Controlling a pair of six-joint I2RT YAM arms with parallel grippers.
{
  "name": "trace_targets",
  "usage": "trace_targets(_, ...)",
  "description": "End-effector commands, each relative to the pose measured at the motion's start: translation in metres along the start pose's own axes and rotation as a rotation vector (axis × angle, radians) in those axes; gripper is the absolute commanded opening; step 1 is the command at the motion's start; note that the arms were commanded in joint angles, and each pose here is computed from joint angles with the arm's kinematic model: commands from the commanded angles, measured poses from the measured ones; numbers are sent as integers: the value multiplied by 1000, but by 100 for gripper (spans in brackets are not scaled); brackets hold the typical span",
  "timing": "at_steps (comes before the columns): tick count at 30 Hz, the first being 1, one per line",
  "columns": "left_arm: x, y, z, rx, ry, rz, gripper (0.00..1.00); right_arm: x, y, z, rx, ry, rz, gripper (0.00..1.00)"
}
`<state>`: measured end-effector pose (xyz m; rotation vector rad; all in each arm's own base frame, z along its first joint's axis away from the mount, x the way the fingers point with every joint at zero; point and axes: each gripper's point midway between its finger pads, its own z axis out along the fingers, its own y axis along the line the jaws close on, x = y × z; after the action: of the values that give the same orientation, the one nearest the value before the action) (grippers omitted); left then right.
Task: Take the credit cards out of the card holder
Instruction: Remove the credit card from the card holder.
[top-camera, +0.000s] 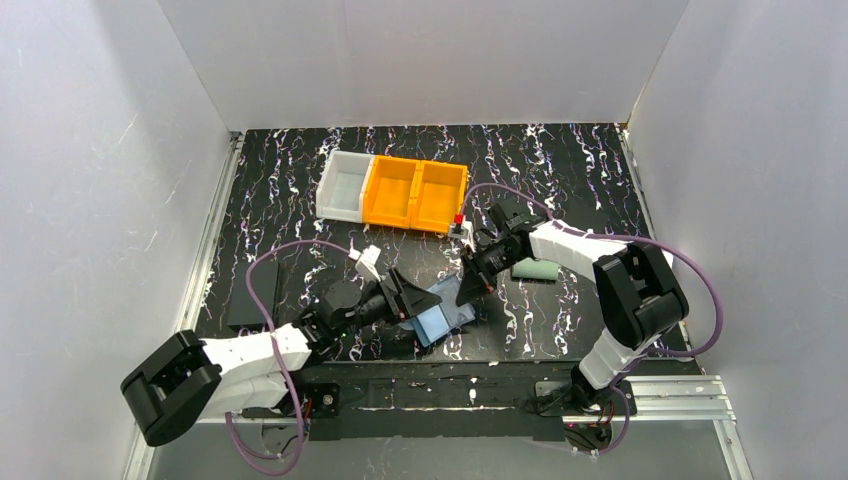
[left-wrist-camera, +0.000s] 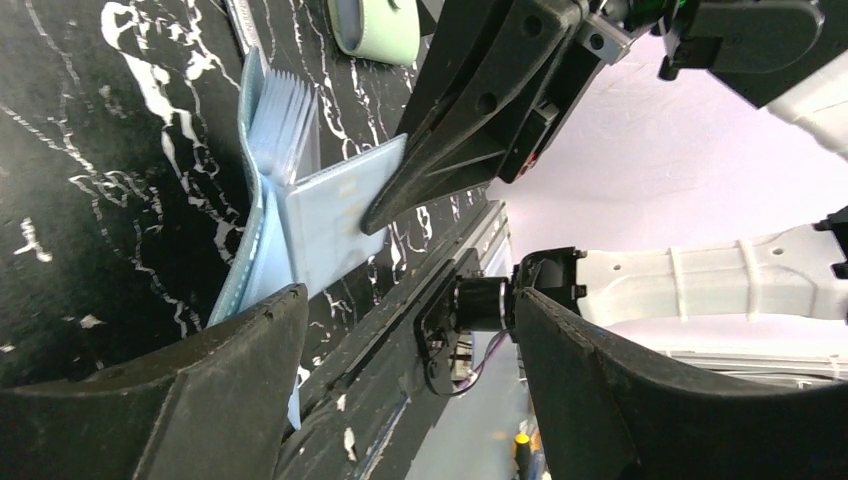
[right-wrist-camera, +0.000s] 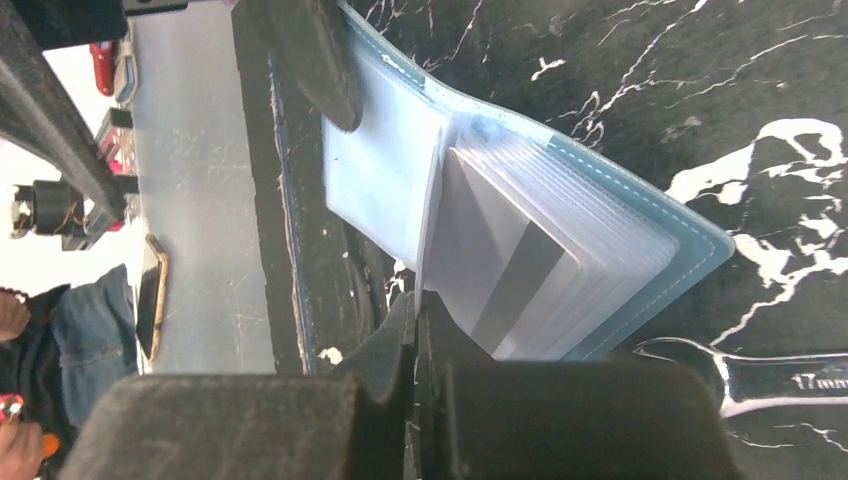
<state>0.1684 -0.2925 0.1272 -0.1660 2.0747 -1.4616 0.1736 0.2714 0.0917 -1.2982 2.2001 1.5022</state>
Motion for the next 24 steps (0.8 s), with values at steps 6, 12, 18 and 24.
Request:
trace_targets(6,2,-17,34,21,38,-19,69,-5,-2,-9,-36,-71,25,1)
trace_targets(12,14,3,45,-38,88,-8,58,-9,0,-8,-123,-109,113,1)
trace_targets(18,17,24,47,-94,84,22,57,-8,4,-11,-197,-152,136,1)
trace_targets(24,23,38,48,-111,93,36,47,-8,2,-10,-245,-180,190,1)
